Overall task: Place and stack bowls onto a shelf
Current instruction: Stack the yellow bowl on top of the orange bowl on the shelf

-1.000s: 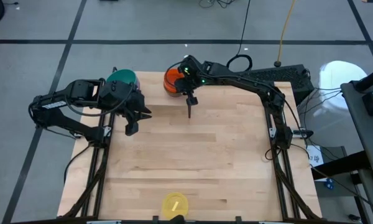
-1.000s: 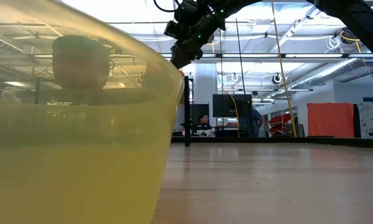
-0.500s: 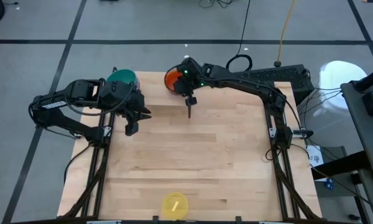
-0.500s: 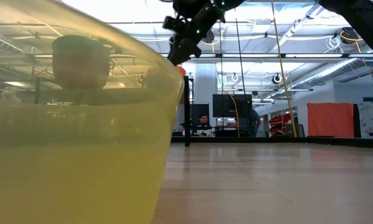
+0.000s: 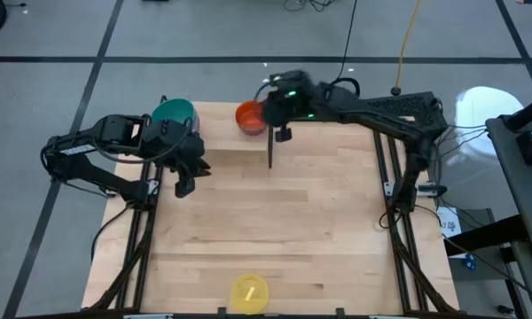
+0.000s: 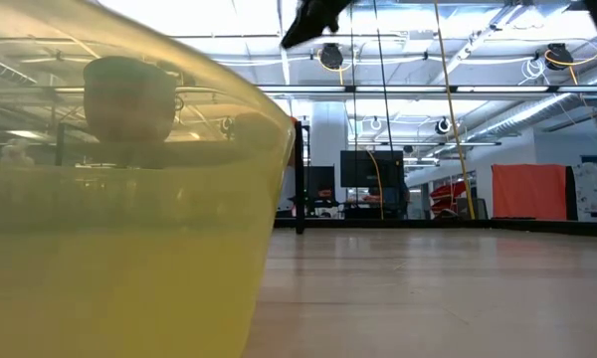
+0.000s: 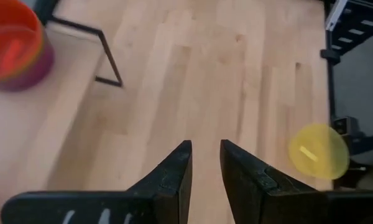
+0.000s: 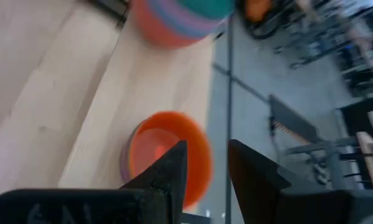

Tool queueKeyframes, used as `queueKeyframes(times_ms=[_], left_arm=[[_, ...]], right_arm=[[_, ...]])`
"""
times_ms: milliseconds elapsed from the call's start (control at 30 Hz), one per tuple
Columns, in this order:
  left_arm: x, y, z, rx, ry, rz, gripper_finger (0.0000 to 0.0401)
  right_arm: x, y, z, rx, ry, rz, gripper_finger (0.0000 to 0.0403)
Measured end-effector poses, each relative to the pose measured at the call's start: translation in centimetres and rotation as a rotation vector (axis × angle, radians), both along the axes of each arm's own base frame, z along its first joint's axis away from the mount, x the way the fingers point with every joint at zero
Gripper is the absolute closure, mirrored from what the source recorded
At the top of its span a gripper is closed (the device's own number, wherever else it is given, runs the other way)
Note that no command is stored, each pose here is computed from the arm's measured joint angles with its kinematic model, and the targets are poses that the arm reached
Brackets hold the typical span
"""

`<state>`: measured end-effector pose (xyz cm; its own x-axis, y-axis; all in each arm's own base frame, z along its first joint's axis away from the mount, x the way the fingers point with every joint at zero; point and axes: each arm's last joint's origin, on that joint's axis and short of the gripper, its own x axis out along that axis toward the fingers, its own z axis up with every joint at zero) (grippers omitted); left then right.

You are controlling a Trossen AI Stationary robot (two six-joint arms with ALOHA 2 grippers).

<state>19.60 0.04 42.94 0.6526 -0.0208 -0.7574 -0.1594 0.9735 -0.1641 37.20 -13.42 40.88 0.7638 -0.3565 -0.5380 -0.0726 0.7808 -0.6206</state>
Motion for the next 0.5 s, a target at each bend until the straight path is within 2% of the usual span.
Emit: queueKeyframes(times_ms=[133, 267, 500], left_arm=[[0.8, -1.1, -0.8, -0.080, 0.070, 0.045, 0.0313], [2.7, -3.1, -2.2, -0.135, 0.156, 0.055, 0.0313], [7.1, -8.1, -6.7, -0.159, 0.364, 0.069, 0.0313]], right_arm=[[-3.8, 1.4, 4.0, 0.004, -0.106, -0.021, 0.0291], [-7.4, 2.7, 7.4, 0.008, -0.227, -0.041, 0.0291], [-13.0, 4.6, 11.1, -0.042, -0.329, -0.030, 0.0292]])
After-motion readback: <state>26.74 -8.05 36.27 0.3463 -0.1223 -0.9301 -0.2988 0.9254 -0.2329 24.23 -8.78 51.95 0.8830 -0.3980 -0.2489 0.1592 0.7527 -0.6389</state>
